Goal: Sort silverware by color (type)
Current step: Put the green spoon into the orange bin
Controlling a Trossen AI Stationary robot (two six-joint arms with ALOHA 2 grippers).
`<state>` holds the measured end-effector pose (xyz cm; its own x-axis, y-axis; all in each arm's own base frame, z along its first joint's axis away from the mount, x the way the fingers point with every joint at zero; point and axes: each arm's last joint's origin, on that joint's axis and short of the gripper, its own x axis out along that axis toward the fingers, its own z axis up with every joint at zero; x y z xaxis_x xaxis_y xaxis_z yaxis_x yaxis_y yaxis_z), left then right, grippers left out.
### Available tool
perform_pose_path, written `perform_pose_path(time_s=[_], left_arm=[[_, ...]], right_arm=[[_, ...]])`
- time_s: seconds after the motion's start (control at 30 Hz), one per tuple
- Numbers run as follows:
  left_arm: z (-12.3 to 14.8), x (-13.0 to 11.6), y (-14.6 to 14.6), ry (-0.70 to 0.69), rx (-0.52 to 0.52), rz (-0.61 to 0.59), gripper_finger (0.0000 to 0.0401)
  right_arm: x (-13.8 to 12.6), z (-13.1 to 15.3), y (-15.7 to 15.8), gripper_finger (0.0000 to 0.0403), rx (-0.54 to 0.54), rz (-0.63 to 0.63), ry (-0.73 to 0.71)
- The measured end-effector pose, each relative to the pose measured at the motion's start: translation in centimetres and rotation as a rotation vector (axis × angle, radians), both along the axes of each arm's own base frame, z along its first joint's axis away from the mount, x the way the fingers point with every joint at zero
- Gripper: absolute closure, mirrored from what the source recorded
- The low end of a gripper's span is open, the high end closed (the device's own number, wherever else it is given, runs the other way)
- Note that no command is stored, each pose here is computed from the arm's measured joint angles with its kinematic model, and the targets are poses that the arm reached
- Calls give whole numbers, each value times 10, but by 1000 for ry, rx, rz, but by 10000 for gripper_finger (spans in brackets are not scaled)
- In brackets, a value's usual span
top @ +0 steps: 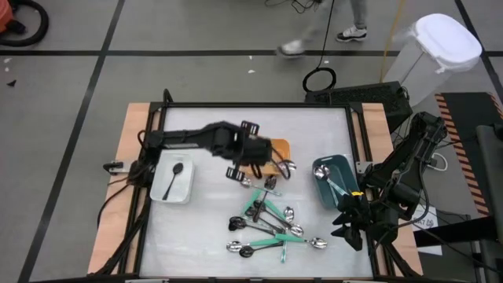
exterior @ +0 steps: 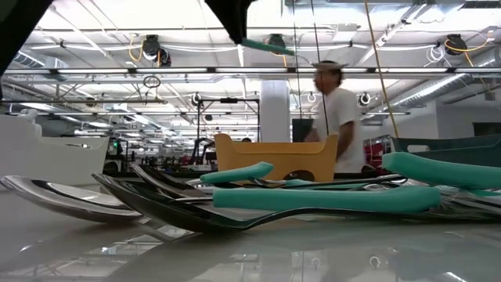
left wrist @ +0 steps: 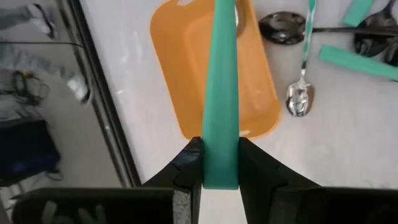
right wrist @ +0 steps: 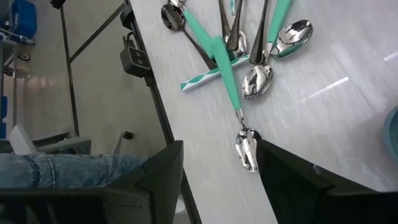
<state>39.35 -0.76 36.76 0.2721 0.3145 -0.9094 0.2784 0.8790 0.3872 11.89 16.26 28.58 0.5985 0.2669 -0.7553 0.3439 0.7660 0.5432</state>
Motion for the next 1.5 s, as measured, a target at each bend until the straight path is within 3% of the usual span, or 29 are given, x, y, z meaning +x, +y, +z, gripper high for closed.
perform_pose_path(time_s=[0.4,0.63,1.13,1.5], left_arm=[[-7,0,63,85,-46,-92,329],[-31,11,86,155,-81,-112,329],[-89,39,96,286,-124,-97,329],[-88,42,106,220,-174,-124,323]], right_arm=[[0,0,0,206,17,-22,7],[0,-1,0,206,3,-21,14],[-2,-4,-4,206,-41,-26,39],[-3,-6,-6,206,-43,-64,66]])
